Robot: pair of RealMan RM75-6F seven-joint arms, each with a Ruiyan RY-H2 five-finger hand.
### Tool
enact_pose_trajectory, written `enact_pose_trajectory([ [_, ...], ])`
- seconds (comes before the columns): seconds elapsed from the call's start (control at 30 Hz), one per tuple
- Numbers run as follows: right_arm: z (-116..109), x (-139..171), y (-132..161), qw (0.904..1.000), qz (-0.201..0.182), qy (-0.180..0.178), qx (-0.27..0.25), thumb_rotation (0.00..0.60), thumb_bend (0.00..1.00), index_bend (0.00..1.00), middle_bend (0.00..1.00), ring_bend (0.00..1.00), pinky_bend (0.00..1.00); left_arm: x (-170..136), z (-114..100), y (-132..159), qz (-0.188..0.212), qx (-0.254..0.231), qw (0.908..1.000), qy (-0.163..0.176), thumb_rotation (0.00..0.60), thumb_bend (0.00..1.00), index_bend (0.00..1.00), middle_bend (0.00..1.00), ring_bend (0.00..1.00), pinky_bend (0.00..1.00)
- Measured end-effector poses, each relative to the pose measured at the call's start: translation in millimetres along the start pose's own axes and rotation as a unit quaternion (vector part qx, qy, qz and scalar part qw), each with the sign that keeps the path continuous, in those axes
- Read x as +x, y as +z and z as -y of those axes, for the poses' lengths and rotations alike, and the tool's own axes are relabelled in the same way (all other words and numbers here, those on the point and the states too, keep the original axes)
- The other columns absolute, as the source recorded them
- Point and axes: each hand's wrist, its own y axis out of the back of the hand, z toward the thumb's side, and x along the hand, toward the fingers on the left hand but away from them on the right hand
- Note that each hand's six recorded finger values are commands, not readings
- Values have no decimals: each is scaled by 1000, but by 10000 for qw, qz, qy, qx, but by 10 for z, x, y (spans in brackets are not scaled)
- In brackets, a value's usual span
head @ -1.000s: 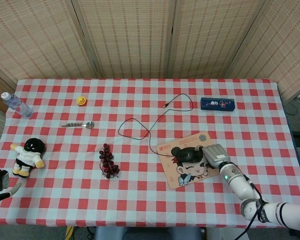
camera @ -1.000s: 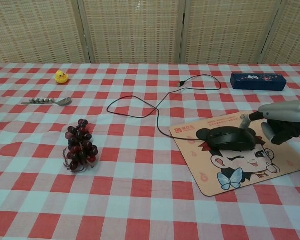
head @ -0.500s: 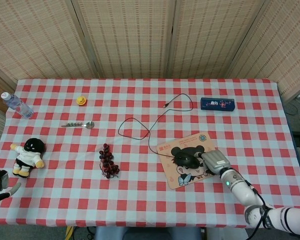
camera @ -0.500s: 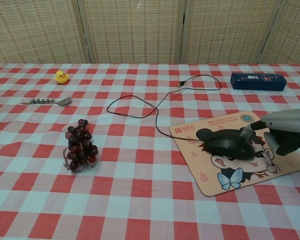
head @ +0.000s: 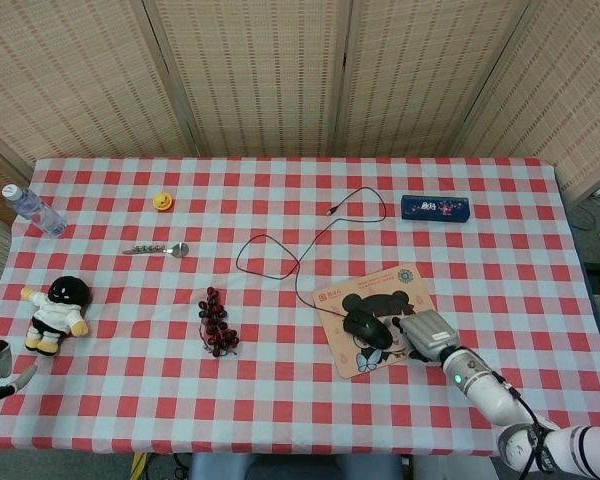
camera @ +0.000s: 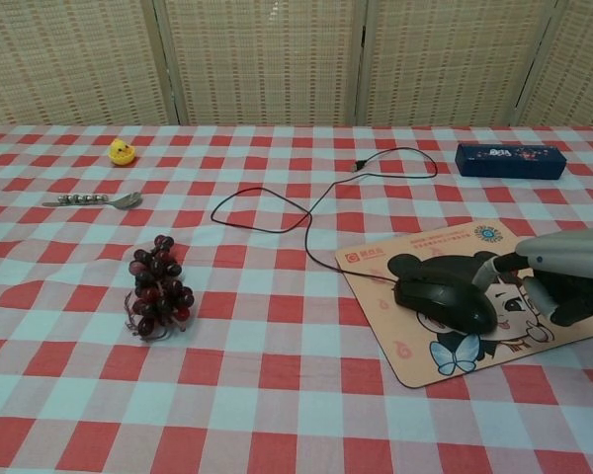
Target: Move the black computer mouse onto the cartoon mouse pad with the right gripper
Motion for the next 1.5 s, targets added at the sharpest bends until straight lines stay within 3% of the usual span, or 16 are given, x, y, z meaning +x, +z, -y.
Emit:
enact_pose_trajectory([
  [0.23,-2,61,21,10000,-83,-5,-37,600,1000,208,1000,1000,1000,3,-5,-5,-6,-5,10000,6,600,192,1000,829,508,541],
  [0.43,-172,174,14,9996,-94,-255,-84,600,1000,208,1000,1000,1000,6,-11,-8,-15,5,10000,22,600,191,1000,829,508,541],
  [0.67,-369,245,226,9983,-407,-393,136,600,1000,208,1000,1000,1000,9,-20,-30,-68,42,10000,29,600,191,1000,829,508,541],
  [0.97,-435,126,492,9945,-787,-184,667,600,1000,208,1000,1000,1000,-1,-71,-120,-273,125,9995,23,600,191,1000,829,507,541],
  [1.5,-381,-73,752,9905,-1043,143,885,600,1000,208,1000,1000,1000,8,-119,-202,-475,219,9986,76,600,192,1000,829,508,541],
])
